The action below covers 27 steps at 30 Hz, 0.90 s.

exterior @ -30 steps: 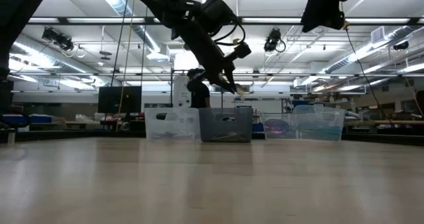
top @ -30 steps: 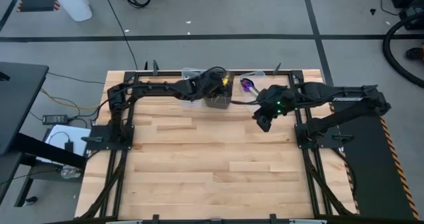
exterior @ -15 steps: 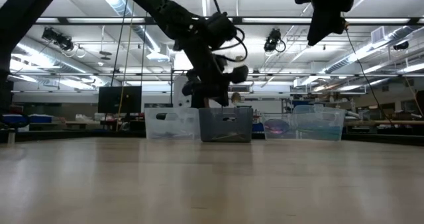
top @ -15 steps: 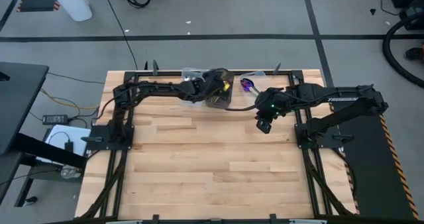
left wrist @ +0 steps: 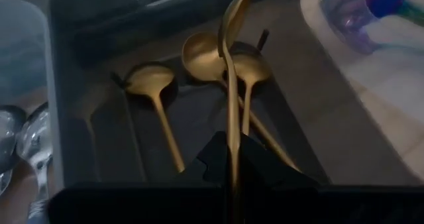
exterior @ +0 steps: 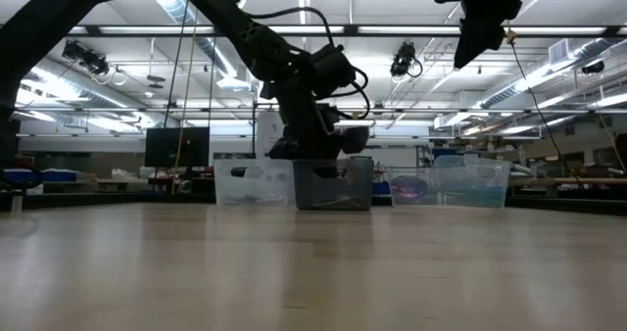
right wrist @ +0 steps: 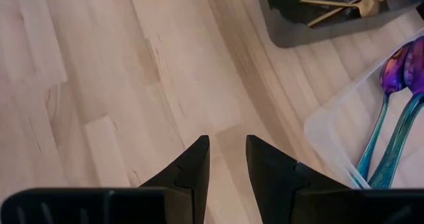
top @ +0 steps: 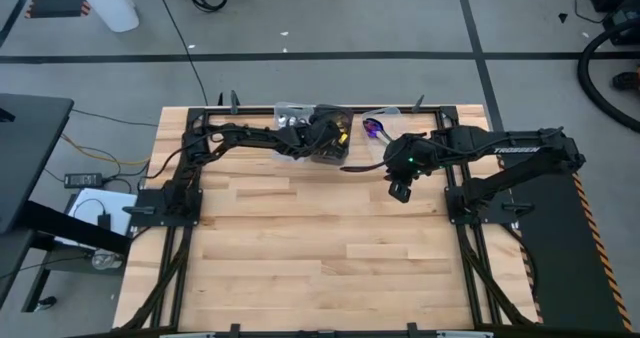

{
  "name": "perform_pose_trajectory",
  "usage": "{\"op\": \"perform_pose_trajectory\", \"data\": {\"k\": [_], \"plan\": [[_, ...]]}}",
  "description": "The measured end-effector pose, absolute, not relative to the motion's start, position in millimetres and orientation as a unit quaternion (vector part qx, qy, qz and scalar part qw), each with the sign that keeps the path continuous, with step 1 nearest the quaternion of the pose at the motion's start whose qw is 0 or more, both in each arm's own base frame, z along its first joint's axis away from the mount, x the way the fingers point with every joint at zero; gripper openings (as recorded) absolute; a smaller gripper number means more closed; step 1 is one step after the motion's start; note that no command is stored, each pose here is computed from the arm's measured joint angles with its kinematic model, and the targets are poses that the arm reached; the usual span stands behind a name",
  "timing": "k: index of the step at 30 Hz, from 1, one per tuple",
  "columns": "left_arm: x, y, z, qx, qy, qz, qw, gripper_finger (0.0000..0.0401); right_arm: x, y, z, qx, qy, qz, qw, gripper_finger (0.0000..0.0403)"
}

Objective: Sort silverware by color (type)
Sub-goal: Put the gold spoon into the black transparent bin

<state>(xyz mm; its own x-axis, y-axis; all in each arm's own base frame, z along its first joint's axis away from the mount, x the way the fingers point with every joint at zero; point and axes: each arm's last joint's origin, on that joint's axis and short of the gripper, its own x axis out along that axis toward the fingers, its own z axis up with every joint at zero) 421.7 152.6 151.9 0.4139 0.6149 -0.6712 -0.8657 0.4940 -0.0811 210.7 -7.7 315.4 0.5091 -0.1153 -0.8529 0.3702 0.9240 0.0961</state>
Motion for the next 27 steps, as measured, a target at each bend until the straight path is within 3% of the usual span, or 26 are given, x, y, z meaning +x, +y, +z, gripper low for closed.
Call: {"op": "perform_pose_trajectory", "data": {"k": [8,27], "plan": [[430.5,156.4,162.2,-0.195,0.233,0.451,0.839,0.0024,210.4,-7.7,315.3,0.13,0.476,-0.139,0.858,0.0109],[431.0,153.3,133.1,-0.179,0.278,0.465,0.821,0.0025,205.7,-7.6,312.9,0.123,0.5,-0.14,0.846,0.0109]]}}
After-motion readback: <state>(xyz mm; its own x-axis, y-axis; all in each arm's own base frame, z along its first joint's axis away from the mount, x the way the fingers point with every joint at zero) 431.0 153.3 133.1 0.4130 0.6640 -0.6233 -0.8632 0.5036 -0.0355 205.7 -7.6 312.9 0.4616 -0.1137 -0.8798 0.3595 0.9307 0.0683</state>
